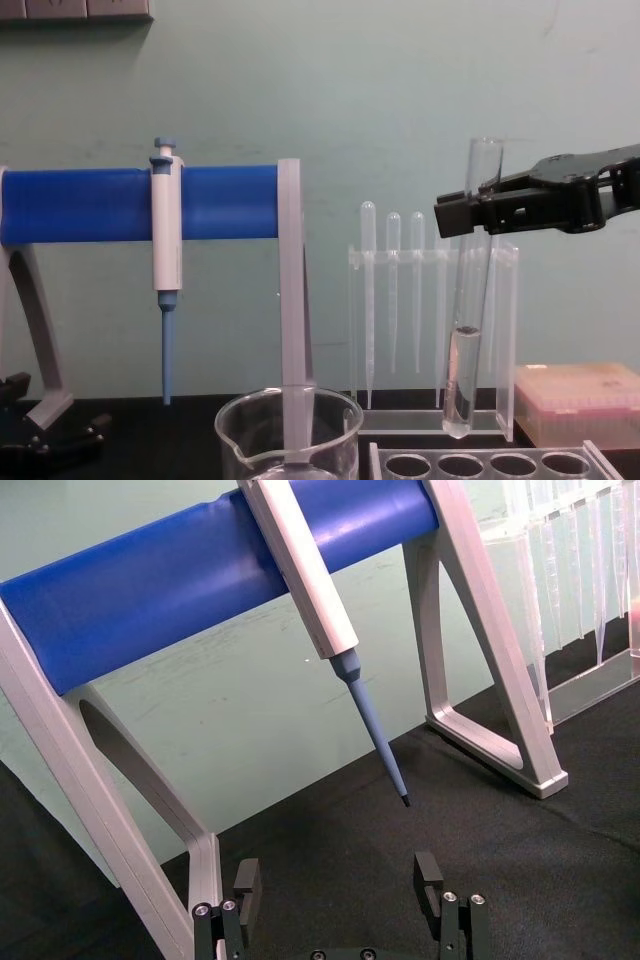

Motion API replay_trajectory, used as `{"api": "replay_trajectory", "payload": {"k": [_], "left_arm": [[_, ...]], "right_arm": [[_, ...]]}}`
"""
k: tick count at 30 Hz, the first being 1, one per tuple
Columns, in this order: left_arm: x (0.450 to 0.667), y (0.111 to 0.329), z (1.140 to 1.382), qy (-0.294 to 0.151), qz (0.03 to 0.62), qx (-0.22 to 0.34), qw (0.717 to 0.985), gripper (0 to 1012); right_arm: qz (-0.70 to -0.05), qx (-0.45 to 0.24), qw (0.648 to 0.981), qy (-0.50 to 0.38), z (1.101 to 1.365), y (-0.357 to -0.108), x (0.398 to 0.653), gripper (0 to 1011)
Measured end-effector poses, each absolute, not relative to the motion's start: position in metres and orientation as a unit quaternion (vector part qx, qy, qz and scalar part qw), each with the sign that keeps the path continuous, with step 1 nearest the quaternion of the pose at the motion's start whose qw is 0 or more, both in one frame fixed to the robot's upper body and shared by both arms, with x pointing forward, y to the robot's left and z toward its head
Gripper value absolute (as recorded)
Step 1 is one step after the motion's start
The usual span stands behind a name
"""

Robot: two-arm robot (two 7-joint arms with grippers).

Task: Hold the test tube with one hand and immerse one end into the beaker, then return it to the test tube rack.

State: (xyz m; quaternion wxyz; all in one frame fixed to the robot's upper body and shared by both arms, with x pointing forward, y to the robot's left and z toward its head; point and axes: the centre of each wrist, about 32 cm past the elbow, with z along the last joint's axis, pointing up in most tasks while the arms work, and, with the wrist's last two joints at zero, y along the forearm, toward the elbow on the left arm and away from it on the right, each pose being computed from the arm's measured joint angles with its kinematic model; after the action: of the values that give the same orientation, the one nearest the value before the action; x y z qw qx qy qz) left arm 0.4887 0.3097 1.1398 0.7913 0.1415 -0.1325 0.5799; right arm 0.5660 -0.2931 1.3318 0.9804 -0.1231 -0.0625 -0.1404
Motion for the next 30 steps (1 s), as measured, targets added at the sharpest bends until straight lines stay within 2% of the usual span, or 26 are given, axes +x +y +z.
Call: {"api": "replay_trajectory", "payload": {"k": [9, 15, 23, 30], "left_arm": [[0.489, 0.31, 1.14, -0.132, 0.58, 0.141, 0.791, 1000], [0.489, 0.31, 1.14, -0.132, 0.58, 0.142, 0.791, 1000], [0.489, 0.31, 1.14, -0.132, 0.58, 0.141, 0.791, 1000], [0.489, 0.31, 1.14, -0.132, 0.58, 0.141, 0.791, 1000]], "right_arm": [[-0.14, -0.124, 0.98, -0.063, 1.332, -0.293, 0.566, 225], [-0.124, -0.121, 0.982, -0.076, 1.345, -0.285, 0.577, 225], [-0.093, -0.108, 0.985, -0.1, 1.368, -0.26, 0.593, 226], [-0.068, -0.103, 0.987, -0.103, 1.37, -0.234, 0.607, 225]]}}
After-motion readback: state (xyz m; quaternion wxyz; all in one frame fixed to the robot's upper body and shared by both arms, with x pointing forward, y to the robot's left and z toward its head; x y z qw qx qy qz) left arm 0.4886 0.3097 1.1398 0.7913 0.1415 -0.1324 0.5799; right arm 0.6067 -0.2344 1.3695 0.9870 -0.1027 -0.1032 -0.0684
